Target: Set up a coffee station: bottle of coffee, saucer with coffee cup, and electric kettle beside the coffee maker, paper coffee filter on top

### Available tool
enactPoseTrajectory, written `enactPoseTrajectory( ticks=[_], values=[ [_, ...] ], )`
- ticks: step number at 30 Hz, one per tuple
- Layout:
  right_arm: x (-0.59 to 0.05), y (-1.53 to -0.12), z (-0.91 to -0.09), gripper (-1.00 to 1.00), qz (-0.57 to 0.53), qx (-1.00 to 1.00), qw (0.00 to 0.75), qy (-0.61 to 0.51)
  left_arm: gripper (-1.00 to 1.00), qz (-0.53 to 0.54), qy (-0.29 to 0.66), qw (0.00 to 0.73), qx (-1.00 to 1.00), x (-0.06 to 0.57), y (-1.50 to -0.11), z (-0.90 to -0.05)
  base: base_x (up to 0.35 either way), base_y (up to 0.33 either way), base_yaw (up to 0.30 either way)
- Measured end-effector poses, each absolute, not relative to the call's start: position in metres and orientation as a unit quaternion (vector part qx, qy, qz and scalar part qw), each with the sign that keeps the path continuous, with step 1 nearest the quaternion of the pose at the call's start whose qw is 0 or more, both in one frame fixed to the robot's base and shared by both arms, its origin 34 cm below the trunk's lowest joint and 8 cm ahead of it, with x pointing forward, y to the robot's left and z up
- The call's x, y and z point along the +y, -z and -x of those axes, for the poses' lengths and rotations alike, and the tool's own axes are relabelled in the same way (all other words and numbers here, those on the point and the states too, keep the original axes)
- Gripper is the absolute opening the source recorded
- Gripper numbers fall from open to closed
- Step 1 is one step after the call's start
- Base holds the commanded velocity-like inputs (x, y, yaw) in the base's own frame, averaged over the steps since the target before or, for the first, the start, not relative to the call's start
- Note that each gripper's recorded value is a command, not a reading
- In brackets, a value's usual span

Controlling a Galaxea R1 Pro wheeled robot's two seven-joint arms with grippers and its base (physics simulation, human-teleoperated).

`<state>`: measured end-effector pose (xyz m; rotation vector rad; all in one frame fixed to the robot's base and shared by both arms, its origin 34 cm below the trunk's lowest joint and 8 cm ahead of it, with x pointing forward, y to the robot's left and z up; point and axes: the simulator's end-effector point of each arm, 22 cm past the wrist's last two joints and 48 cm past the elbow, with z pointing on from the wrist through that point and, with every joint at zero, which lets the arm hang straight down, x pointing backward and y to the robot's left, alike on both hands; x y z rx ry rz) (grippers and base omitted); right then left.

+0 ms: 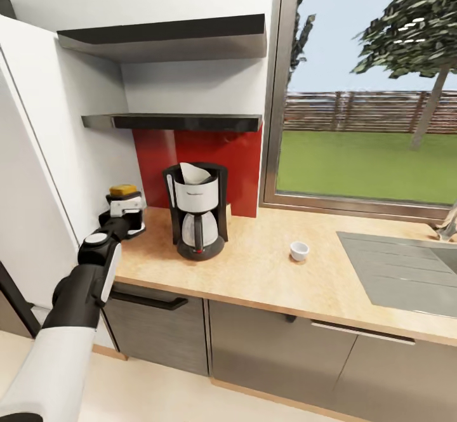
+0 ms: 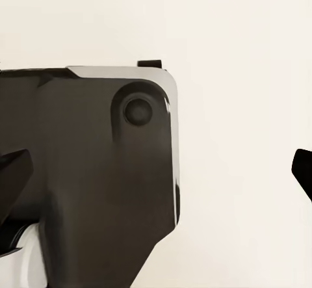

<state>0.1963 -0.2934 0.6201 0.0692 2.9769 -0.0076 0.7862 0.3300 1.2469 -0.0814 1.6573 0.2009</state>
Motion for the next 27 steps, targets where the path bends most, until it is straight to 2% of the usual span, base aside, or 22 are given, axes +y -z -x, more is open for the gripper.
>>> enactPoseTrajectory(
  ticks=[5,13,27],
  values=[
    [-0.292,-0.62,-0.197,1.0,-0.021,0.996,0.085,0.0,-1.0,-0.042,-0.028,0.663,0.747,0.303,-1.203,-0.793,0.0,0.0,0.0],
    [-0.307,-0.622,-0.199,1.0,0.023,0.996,0.089,0.007,-1.0,-0.089,0.025,0.659,0.747,0.33,-1.155,-0.791,0.0,0.0,0.0],
    [-0.309,-0.622,-0.2,1.0,0.036,0.995,0.093,0.008,-1.0,-0.107,0.023,0.663,0.741,0.345,-1.119,-0.774,0.0,0.0,0.0]
  ],
)
